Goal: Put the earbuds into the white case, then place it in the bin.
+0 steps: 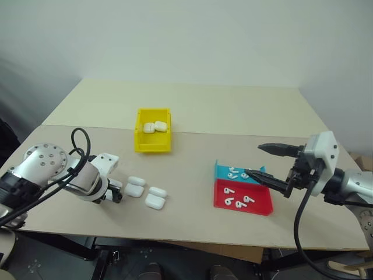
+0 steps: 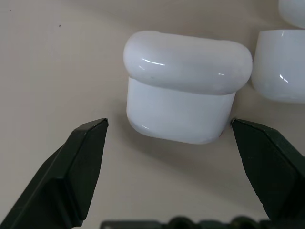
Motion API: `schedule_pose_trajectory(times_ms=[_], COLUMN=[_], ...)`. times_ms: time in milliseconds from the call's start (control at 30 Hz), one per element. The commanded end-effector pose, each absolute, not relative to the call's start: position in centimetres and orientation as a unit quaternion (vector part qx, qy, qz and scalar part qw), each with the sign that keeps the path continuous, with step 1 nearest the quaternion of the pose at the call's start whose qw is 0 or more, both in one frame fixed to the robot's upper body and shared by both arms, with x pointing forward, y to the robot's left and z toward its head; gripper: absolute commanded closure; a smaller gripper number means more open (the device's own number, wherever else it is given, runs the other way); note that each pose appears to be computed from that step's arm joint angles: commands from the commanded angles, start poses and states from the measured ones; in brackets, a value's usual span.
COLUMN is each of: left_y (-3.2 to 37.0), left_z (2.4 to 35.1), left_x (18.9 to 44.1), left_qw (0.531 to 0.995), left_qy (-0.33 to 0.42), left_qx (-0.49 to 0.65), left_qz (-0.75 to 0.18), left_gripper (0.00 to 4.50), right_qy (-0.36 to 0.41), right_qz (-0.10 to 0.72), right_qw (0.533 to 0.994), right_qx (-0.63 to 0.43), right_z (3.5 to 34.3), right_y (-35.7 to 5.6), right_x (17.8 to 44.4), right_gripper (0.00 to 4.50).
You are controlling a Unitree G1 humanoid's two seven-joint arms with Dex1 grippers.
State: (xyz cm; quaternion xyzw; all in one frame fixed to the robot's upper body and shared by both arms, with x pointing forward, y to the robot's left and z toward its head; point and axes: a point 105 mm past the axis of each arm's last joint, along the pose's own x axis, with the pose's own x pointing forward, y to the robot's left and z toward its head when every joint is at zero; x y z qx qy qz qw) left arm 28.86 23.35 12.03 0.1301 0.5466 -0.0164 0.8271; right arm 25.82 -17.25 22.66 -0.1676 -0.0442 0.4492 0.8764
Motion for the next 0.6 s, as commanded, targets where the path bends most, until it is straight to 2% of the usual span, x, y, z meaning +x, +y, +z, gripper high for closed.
schedule_pose_trajectory(times_ms=[33,267,600], left_y=[23.8,24.4,24.6], left_z=[12.3,13.2,13.4], left_x=[28.9,28.8,30.3], left_qw=[0.826,0.817,0.816], left_qy=[0.549,0.56,0.557], left_qx=[0.131,0.129,0.146], left_qz=[-0.015,-0.041,-0.05], left_gripper=[0.0,0.0,0.0], right_qy=[-0.065,-0.066,-0.07], right_qz=[0.441,0.44,0.435], right_qw=[0.876,0.876,0.877], right_qx=[-0.184,-0.186,-0.193], right_z=[24.0,24.1,24.3], right_y=[-17.4,-17.4,-17.5], right_x=[25.3,25.4,25.3], right_gripper=[0.07,0.07,0.07])
